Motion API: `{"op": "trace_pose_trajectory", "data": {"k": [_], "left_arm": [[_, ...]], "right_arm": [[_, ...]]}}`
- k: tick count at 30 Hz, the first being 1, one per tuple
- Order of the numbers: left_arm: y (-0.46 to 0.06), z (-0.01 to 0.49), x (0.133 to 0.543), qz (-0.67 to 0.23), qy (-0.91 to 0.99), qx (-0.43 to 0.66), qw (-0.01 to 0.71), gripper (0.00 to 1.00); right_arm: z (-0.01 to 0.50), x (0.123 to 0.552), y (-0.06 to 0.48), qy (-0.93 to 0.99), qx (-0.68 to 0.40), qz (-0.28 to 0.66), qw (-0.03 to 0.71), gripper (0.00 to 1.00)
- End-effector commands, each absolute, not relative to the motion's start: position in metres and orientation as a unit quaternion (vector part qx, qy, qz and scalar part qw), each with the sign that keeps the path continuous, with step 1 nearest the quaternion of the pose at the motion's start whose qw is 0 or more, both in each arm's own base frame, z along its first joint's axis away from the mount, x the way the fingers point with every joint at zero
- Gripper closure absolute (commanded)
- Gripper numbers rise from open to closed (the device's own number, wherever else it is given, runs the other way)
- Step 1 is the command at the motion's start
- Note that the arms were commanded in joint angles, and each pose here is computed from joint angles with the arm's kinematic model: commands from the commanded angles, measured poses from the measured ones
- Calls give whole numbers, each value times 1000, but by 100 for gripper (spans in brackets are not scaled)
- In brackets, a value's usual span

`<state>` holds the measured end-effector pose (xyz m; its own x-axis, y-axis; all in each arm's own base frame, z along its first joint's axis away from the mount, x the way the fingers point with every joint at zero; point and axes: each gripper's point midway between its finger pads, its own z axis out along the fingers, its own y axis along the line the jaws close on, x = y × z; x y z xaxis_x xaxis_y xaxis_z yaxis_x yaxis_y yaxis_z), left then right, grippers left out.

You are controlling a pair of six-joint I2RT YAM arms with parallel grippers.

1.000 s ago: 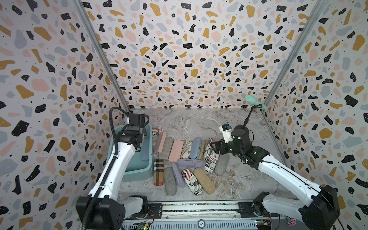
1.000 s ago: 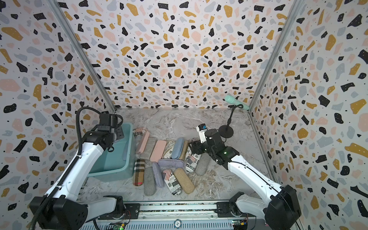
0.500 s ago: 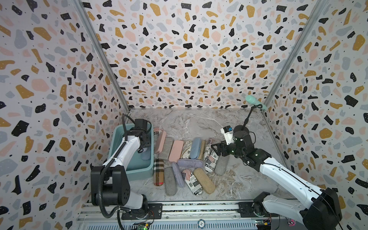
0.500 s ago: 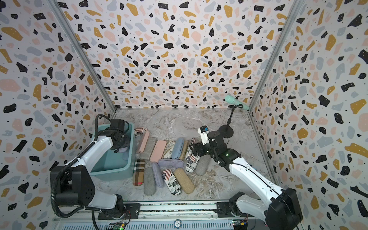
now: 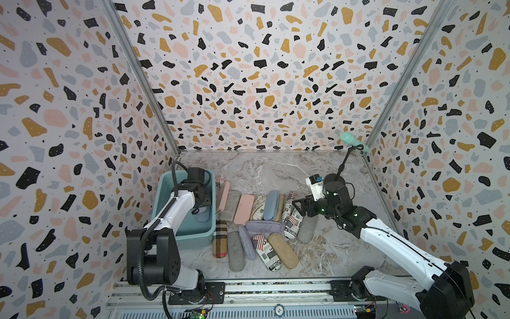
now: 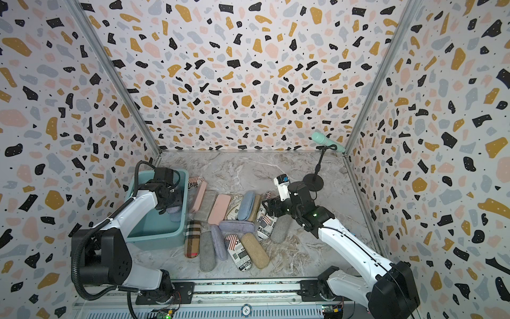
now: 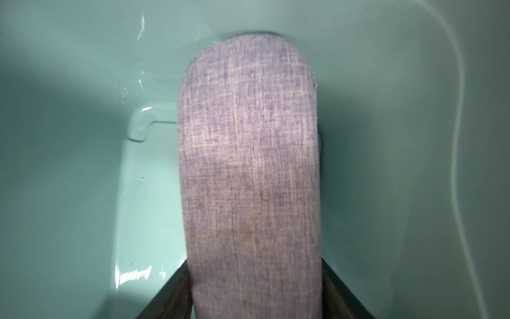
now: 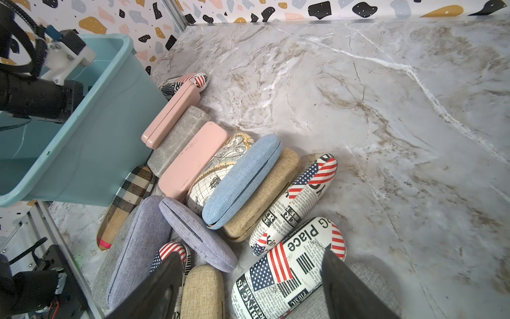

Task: Put the glasses cases into the storage boxes
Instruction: Place the glasses case in the storage box, then adjust the glasses case at the center of the board.

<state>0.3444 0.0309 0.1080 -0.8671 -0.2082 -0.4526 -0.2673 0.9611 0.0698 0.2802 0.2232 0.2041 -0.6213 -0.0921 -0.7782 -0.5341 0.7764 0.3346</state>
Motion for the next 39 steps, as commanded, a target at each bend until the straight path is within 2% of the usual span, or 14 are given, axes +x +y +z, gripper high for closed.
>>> {"op": "trace_pose_trajectory", "data": {"k": [1,8,12,16,19,22,30,33,36,39], "left_arm": [[26,127,355,50,958,-120,257,30],[34,164,357,67,945,-132,292,21],[31,202,359,52,932,-139,331,23],[14,249,363,-5,911,-129,393,27],[5,262,361,-24,904,-121,409,28],[-20,259,360,-38,907,-94,409,30],[-134,240,353,-80,910,1,407,30],[-174,216,350,-94,917,38,385,30],[-183,175,351,-55,936,47,346,31],[-163,135,353,26,948,24,315,32]], "right_arm": [[232,281,225,841,-183,293,416,19],[240,282,228,837,-183,301,419,19],[243,283,228,835,-184,300,423,19],[238,287,225,842,-180,285,420,20],[231,290,219,851,-167,270,418,20],[219,293,212,864,-154,248,410,21],[198,291,202,876,-132,237,399,23],[191,289,200,877,-127,240,395,23],[185,287,200,879,-122,246,390,24],[182,284,201,879,-123,253,386,24]]}}
